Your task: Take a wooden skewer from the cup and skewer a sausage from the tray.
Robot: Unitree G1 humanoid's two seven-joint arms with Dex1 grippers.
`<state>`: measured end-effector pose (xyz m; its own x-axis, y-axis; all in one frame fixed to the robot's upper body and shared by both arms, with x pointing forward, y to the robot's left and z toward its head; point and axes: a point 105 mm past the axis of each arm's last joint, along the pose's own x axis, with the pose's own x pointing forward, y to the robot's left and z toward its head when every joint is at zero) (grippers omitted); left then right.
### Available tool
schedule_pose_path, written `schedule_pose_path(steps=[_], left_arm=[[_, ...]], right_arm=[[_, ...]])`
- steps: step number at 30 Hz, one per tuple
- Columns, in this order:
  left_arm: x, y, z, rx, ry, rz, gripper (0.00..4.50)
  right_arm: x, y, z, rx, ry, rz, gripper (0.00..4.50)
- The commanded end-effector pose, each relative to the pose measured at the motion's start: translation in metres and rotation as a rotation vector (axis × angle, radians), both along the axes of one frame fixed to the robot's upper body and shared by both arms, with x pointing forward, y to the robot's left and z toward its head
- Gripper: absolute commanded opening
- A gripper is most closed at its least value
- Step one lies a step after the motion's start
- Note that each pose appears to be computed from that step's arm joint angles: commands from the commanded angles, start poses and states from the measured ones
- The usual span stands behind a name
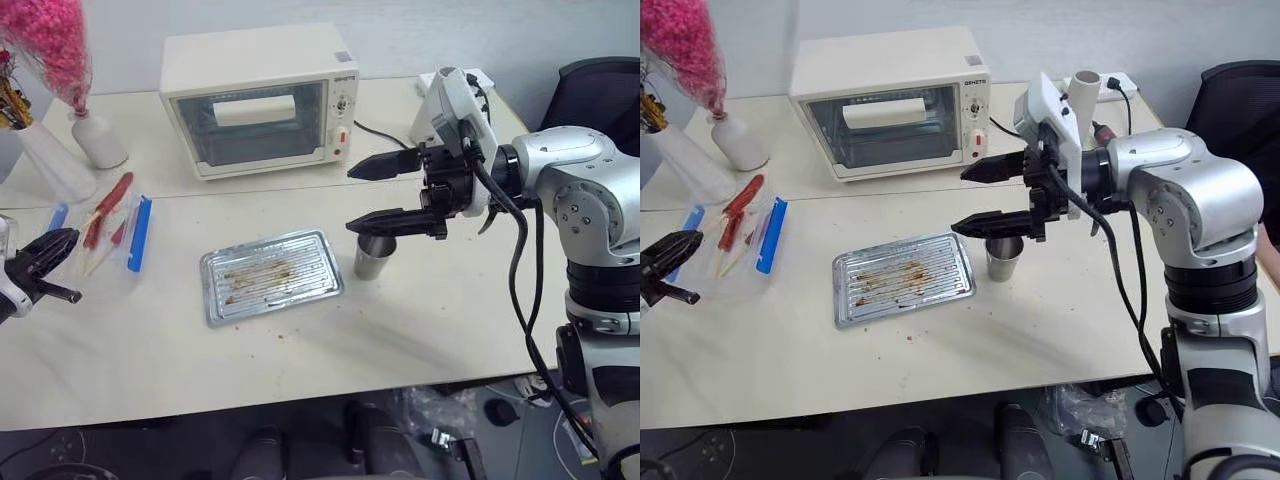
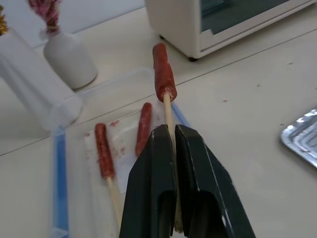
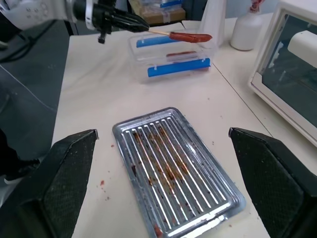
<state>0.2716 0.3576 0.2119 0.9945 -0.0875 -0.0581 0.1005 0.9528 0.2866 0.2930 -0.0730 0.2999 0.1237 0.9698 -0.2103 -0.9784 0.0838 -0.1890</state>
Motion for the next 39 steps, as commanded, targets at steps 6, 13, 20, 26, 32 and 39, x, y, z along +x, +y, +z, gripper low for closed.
schedule_pose_path(steps=[6,13,20,26,32,39], left_arm=[[0.017,0.021,0.0,0.023,-0.034,0.102,0.0],[0.016,0.018,-0.011,-0.012,0.0,0.092,0.57],[-0.003,0.017,0.008,0.001,-0.035,0.102,2.56],[-0.054,0.013,0.032,0.03,-0.04,0.103,4.27],[-0.12,0.011,0.025,-0.076,0.016,0.065,4.27],[-0.147,0.018,0.0,-0.157,0.072,0.115,4.27]], right_arm=[[-0.009,-0.001,0.016,0.029,-0.065,0.017,4.46],[-0.005,-0.003,0.017,0.029,-0.084,-0.01,4.5],[0.0,-0.005,0.015,0.016,-0.096,-0.017,4.5],[0.006,-0.011,0.016,0.011,-0.103,-0.026,4.5],[0.011,-0.018,0.014,-0.005,-0.107,-0.015,4.5],[0.013,-0.016,0.014,-0.018,-0.115,0.035,4.5]])
